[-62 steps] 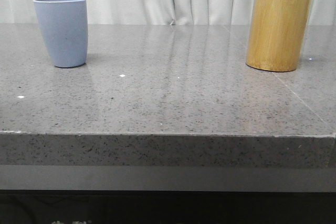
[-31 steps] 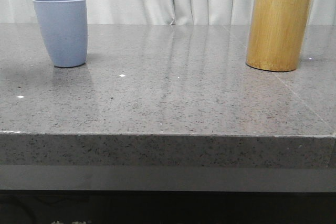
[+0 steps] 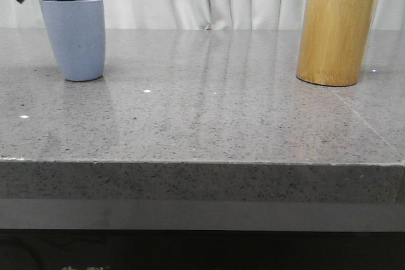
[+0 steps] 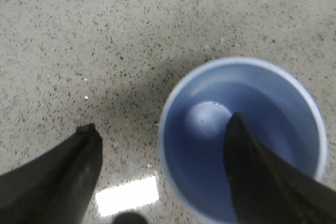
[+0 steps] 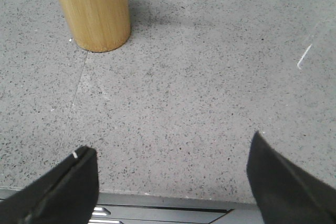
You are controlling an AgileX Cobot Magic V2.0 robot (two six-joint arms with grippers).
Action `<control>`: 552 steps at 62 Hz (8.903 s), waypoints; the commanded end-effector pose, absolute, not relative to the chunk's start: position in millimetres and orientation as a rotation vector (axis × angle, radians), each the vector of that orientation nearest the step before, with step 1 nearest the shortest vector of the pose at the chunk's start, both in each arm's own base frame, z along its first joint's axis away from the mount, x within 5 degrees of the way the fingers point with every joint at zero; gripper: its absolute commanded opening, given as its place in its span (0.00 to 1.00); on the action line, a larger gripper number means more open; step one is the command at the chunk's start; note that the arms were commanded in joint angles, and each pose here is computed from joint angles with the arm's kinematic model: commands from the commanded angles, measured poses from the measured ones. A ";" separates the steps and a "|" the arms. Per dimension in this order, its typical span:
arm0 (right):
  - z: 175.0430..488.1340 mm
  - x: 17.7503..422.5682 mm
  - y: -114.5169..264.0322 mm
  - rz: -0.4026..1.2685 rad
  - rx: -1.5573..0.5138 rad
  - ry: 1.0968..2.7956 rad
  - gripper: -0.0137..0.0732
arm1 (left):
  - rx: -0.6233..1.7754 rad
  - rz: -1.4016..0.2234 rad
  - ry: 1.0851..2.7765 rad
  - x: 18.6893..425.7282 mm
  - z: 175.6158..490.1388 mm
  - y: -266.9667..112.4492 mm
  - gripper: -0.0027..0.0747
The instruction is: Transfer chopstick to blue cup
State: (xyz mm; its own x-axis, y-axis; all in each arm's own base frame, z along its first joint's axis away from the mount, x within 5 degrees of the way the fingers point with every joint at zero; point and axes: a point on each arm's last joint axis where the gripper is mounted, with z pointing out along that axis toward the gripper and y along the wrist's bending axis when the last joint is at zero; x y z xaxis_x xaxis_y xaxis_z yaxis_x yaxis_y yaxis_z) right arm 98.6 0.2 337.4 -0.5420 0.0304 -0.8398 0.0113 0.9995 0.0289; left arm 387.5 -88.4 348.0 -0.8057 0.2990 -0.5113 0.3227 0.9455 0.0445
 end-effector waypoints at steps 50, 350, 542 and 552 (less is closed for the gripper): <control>352.2 101.5 -0.4 0.012 0.019 2.060 0.84 | 0.393 -0.143 2.501 393.9 372.6 -99.4 0.01; 411.3 332.7 -0.3 0.434 0.162 2.189 0.74 | 0.552 -0.378 2.078 153.1 398.1 -87.9 0.43; 449.3 361.0 183.5 0.380 -0.771 2.104 0.36 | 0.554 -0.374 2.094 160.0 394.0 -91.3 0.43; 450.5 360.6 183.3 0.380 -0.768 2.097 0.54 | 0.555 -0.374 2.096 160.0 393.9 -91.3 0.43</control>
